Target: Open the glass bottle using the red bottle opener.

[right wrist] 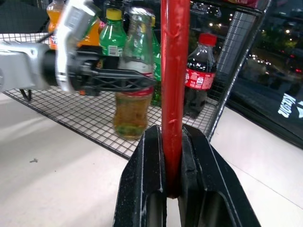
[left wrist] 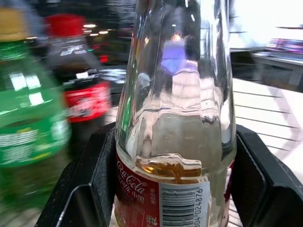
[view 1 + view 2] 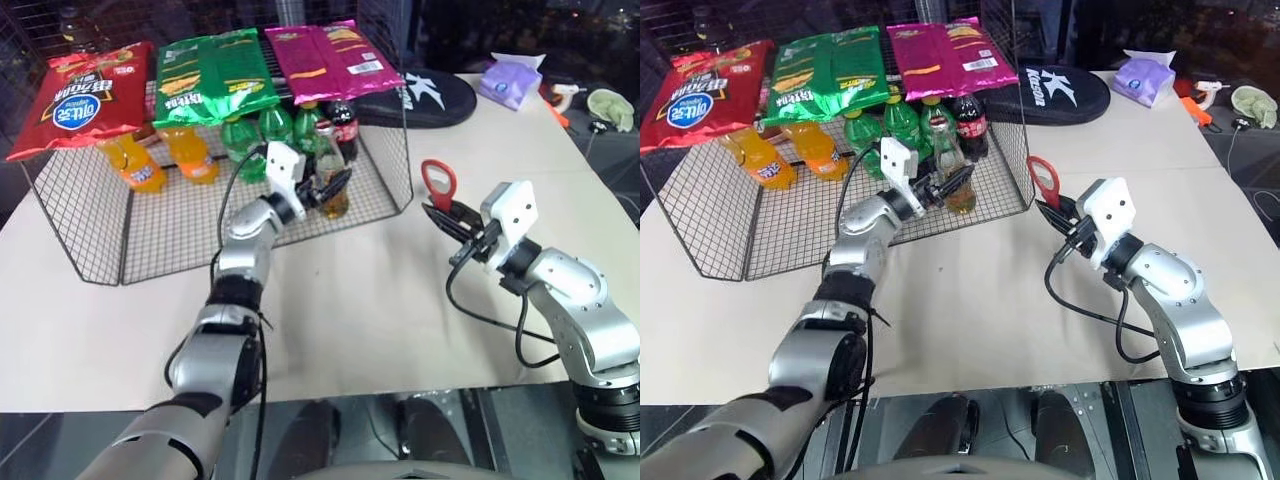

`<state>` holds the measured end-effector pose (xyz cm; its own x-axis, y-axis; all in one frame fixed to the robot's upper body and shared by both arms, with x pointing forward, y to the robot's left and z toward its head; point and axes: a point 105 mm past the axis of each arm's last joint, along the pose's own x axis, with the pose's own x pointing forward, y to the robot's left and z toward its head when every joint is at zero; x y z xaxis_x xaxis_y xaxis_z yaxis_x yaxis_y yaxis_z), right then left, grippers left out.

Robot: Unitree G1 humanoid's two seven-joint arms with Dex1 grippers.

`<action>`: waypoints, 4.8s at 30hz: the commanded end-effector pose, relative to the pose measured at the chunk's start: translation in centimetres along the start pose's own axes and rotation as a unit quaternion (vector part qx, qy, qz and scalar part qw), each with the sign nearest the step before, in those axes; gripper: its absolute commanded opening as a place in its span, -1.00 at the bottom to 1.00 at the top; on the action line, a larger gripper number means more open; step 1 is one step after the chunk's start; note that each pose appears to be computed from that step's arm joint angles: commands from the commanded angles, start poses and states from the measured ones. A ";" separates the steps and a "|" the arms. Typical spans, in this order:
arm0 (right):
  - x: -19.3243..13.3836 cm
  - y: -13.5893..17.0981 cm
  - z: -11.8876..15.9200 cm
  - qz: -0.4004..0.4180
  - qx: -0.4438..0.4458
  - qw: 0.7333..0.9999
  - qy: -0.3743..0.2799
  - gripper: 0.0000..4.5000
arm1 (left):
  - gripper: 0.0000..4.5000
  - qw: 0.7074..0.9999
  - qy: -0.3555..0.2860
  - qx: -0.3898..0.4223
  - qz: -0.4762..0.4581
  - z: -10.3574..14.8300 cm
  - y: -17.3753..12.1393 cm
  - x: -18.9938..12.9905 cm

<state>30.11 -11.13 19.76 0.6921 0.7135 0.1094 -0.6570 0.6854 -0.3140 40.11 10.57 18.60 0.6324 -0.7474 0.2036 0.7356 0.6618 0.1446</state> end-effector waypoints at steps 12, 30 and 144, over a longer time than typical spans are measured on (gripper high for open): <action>-0.1 0.0 0.7 0.007 -0.019 1.000 -0.012 -1.00 | 0.13 0.996 0.011 0.014 -0.085 4.1 -6.7 -6.9; 0.6 1.4 0.3 0.050 -0.003 0.999 -0.012 -1.00 | 0.13 0.999 0.015 0.038 -0.003 0.4 -7.3 -8.1; 9.5 9.9 -0.8 0.099 -0.272 0.954 -0.073 -1.00 | -0.35 0.999 -0.044 0.015 -0.018 2.5 -7.9 -8.8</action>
<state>31.73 0.58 17.94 0.5587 0.8181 0.1361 -0.4788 0.4522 -0.7525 28.08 12.42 18.50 0.5780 -0.7620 0.2922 0.7422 0.6397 0.2000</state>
